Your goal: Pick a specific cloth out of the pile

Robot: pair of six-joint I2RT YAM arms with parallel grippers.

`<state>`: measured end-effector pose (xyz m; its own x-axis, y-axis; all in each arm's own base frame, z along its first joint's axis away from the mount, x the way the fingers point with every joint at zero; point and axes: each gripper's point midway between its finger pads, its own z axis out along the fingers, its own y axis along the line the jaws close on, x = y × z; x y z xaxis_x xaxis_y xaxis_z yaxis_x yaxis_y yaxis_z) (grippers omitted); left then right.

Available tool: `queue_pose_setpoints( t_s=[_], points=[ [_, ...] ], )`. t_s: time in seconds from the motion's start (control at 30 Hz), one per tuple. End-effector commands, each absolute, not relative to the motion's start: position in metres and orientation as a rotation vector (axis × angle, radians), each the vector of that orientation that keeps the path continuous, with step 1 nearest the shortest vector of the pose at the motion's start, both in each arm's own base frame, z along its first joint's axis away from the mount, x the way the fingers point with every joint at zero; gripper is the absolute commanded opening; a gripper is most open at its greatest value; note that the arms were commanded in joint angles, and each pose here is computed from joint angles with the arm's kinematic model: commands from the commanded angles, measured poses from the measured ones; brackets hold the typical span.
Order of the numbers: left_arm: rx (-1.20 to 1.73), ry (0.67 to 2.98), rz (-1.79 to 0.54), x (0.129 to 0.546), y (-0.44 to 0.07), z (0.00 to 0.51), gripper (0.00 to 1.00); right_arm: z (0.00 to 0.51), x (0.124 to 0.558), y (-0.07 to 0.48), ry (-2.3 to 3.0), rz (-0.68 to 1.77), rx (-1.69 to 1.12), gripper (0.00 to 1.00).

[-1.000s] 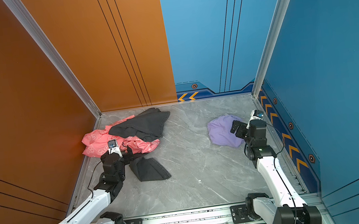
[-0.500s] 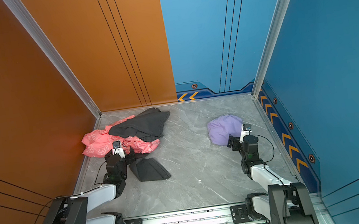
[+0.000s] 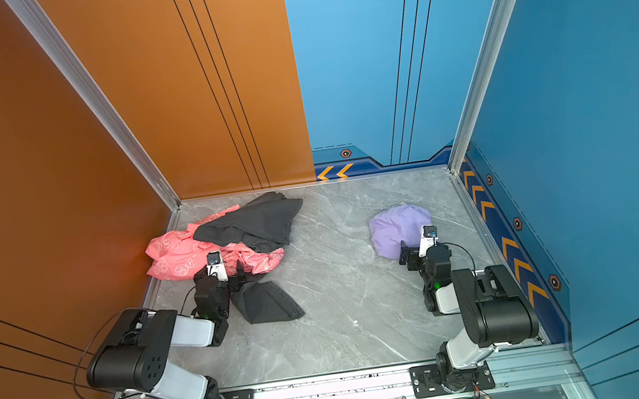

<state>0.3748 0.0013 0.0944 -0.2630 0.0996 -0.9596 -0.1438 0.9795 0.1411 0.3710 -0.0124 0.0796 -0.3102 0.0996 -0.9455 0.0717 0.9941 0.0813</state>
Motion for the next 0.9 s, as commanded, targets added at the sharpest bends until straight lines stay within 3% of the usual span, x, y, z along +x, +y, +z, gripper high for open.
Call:
queue_pose_setpoints(
  t_s=[0.0,0.3,0.87],
  points=[
    [-0.017,1.783,0.228,0.376,0.001,0.102,0.98,0.1,0.382,-0.013,1.81,0.009,0.115,1.0],
    [-0.14,1.833,0.327,0.385,0.022,0.1,0.98,0.092,0.393,-0.018,1.903,-0.055,0.145,1.0],
    [-0.156,1.868,0.282,0.389,0.026,0.096,0.98,0.093,0.394,-0.017,1.904,-0.075,0.141,1.0]
  ],
)
